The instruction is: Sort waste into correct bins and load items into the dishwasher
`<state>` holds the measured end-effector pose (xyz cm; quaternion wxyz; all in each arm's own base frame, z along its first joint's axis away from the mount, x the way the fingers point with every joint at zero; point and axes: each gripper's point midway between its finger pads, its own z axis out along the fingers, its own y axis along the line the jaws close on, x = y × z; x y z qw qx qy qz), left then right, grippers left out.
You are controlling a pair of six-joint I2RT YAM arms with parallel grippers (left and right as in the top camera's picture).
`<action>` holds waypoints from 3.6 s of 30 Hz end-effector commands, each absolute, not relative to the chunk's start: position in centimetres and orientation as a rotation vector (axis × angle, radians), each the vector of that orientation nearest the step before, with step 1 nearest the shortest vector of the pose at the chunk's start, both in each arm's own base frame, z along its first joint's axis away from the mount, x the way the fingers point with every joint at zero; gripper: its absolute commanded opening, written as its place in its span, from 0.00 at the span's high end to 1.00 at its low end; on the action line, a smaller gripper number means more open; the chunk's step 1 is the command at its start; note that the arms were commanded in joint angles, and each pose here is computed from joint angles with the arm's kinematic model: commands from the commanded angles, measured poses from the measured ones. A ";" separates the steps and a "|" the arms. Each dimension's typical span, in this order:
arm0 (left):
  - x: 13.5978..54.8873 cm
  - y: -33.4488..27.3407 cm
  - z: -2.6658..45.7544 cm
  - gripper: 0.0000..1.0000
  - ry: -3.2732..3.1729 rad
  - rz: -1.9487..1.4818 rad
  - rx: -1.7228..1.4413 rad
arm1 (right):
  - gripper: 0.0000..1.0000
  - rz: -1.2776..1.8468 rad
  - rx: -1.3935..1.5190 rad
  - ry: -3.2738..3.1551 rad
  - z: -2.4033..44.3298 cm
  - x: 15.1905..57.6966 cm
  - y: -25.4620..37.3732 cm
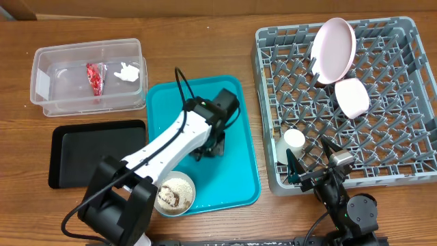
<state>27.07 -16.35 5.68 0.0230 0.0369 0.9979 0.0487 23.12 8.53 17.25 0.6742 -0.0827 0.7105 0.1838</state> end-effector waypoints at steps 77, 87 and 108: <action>51.0 -12.8 -3.1 0.96 2.766 -0.143 -0.059 | 0.00 0.410 -0.174 1.596 17.1 23.2 8.3; 54.0 -13.5 -0.2 0.96 2.668 -0.211 -0.170 | 0.00 0.409 -0.175 1.596 17.1 23.2 8.3; 53.0 -12.4 -0.8 0.96 2.714 -0.137 -0.212 | 0.00 0.409 -0.175 1.596 17.1 23.2 8.3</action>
